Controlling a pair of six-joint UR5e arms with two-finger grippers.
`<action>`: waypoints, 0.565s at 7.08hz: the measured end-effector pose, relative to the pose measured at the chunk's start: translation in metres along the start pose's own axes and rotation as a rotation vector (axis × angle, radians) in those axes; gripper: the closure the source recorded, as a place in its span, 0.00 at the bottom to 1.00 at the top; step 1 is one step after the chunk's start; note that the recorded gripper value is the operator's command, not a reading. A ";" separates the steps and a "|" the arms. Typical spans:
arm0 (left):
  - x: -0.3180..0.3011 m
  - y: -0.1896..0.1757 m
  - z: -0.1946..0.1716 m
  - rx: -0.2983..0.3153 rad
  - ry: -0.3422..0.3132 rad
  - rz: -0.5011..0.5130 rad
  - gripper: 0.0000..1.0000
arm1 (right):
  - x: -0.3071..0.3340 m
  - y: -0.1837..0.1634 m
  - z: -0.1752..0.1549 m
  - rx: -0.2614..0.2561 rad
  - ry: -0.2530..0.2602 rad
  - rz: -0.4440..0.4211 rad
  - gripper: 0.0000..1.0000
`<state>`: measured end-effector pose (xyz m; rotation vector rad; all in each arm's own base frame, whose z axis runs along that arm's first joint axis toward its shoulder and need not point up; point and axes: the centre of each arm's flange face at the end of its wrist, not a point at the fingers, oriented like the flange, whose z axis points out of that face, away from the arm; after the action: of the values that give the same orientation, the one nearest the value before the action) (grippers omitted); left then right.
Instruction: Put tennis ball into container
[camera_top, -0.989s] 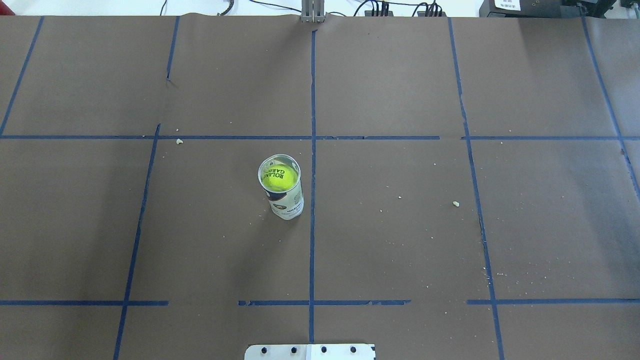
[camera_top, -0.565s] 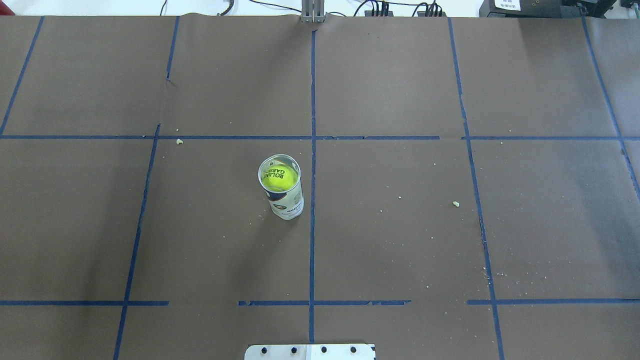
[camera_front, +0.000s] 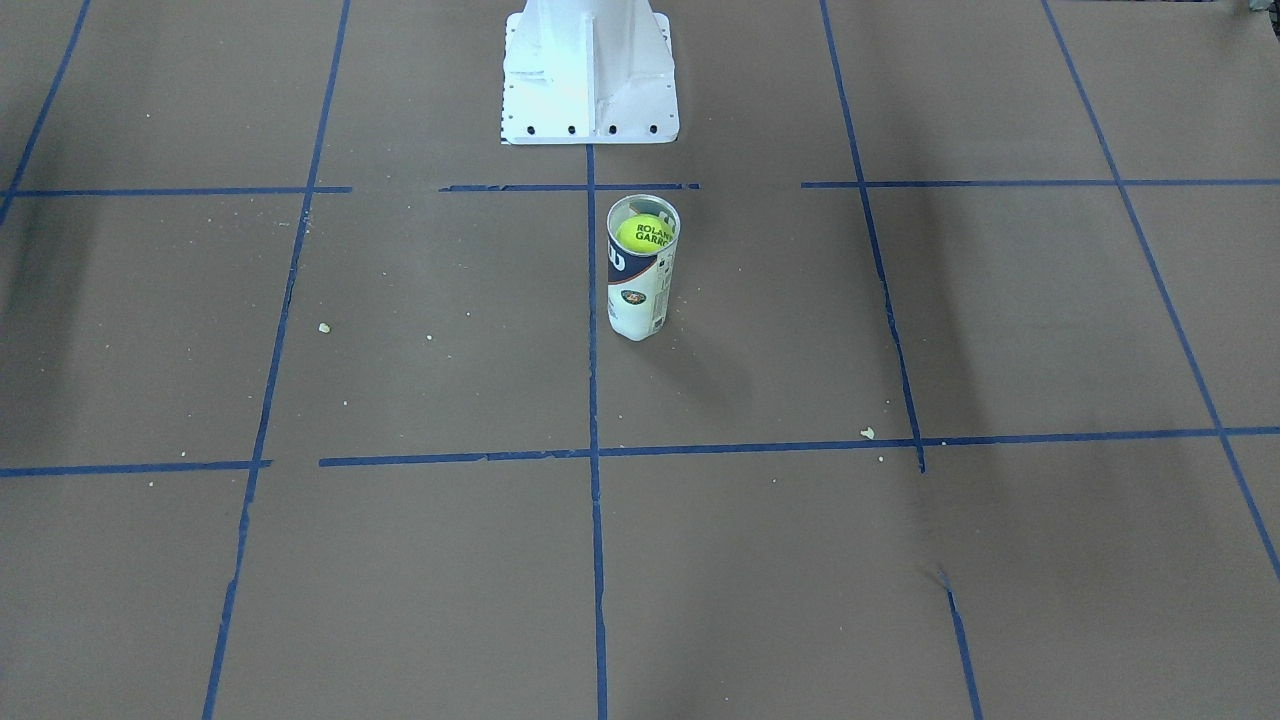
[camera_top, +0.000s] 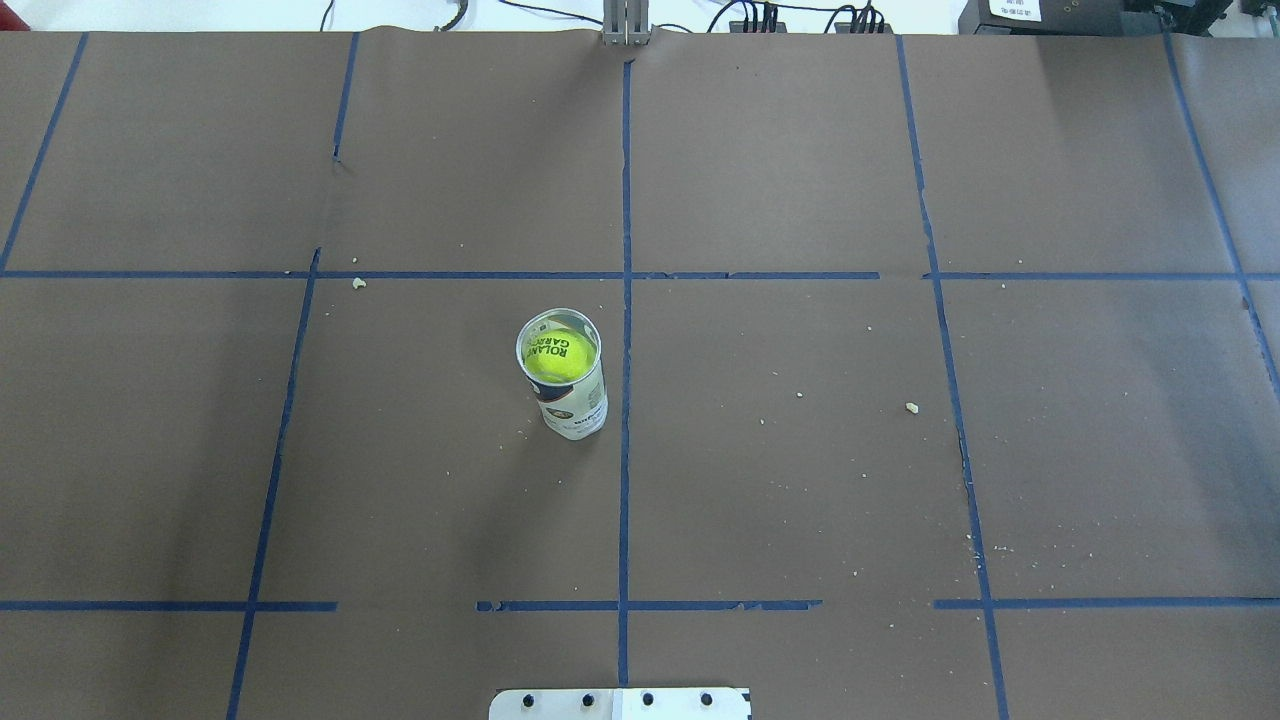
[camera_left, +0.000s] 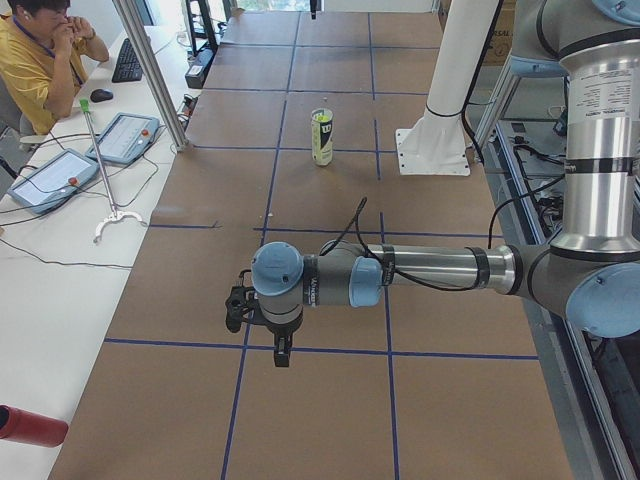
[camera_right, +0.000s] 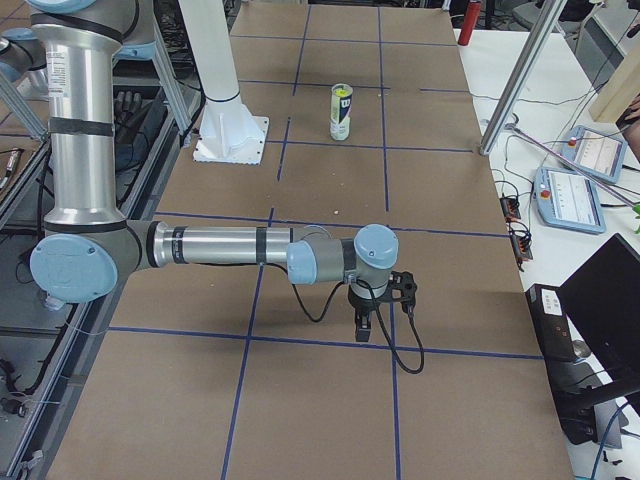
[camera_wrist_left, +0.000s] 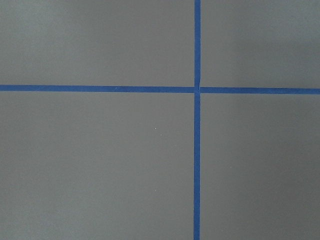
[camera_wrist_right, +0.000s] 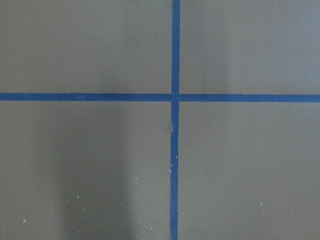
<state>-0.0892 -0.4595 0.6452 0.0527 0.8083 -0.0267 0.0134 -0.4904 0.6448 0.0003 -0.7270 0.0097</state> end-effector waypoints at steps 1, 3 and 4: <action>0.000 0.000 -0.001 0.002 -0.008 0.007 0.00 | 0.000 0.000 0.000 0.000 0.000 0.000 0.00; -0.002 -0.001 -0.001 -0.002 -0.038 0.023 0.00 | 0.000 0.000 0.000 0.000 0.000 0.000 0.00; -0.003 0.000 0.000 -0.006 -0.042 0.023 0.00 | 0.000 0.000 0.000 0.000 0.000 0.000 0.00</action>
<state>-0.0915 -0.4597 0.6474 0.0560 0.7660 -0.0036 0.0134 -0.4906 0.6447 0.0007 -0.7270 0.0095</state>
